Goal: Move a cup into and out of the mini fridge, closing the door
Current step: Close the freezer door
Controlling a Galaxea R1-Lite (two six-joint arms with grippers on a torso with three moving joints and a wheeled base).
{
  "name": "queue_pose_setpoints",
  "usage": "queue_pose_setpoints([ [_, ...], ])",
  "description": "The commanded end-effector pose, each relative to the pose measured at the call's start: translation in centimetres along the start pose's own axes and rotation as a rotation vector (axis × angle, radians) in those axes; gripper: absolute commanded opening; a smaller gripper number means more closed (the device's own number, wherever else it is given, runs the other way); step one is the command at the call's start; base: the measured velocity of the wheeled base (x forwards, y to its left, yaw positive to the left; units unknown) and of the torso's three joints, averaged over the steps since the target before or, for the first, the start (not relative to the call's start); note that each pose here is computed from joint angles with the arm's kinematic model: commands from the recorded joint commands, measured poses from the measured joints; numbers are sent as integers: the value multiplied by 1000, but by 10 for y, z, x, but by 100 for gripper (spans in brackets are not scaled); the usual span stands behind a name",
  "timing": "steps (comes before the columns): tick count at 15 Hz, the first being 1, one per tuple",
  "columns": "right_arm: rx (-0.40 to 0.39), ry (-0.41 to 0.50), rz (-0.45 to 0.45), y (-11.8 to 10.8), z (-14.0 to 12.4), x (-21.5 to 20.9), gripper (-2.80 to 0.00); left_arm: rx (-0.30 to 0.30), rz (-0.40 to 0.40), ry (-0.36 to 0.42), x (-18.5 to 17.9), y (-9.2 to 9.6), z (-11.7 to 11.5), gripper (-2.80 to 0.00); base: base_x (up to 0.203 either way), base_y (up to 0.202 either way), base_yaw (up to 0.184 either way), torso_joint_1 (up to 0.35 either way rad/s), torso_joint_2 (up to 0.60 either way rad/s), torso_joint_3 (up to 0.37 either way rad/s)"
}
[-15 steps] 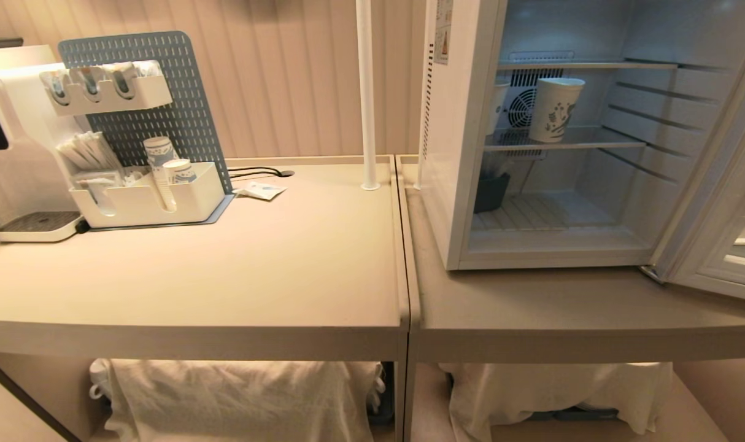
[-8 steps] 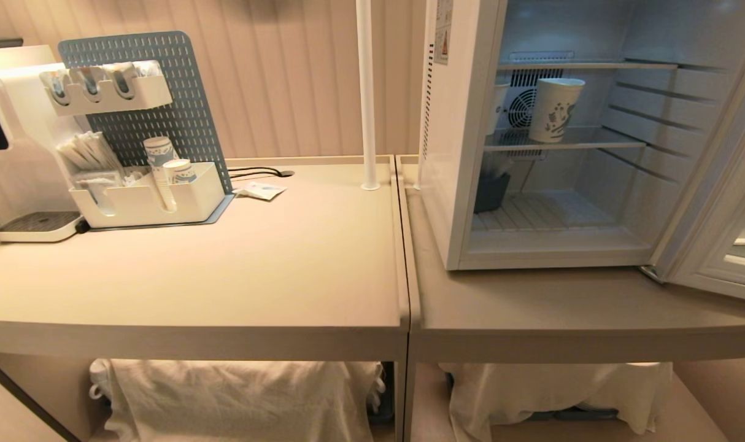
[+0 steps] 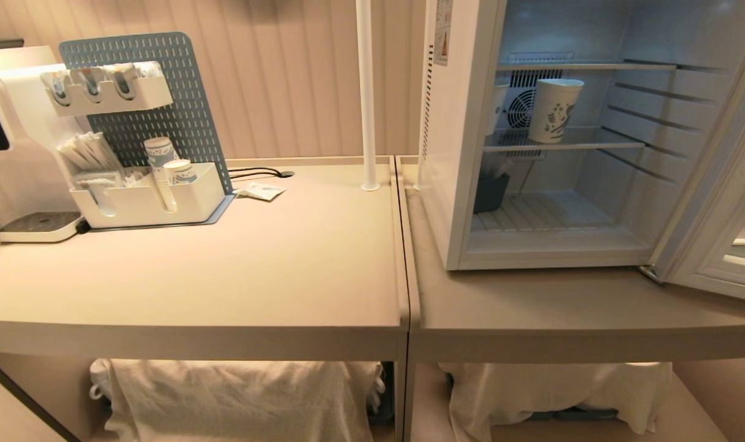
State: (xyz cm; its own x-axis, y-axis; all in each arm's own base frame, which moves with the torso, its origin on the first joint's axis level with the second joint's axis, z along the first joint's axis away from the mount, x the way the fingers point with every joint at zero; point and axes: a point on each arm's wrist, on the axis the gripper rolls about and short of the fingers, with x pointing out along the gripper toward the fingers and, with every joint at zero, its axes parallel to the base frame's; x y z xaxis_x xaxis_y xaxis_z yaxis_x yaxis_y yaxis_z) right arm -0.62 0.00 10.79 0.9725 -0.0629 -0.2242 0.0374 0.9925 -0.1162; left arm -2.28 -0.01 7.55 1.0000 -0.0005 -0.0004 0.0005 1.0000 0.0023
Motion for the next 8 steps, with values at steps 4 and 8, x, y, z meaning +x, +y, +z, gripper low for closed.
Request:
queue_pose_setpoints([
  [4, 45, -226, 36, 3, -37, -9, -280, 1, 0, 0, 0, 0, 0, -280, 0, 0, 0, 0, 0, 0],
  [8, 67, -230, 46, 3, -35, -9, -280, 1, 0, 0, 0, 0, 0, -280, 0, 0, 0, 0, 0, 0],
])
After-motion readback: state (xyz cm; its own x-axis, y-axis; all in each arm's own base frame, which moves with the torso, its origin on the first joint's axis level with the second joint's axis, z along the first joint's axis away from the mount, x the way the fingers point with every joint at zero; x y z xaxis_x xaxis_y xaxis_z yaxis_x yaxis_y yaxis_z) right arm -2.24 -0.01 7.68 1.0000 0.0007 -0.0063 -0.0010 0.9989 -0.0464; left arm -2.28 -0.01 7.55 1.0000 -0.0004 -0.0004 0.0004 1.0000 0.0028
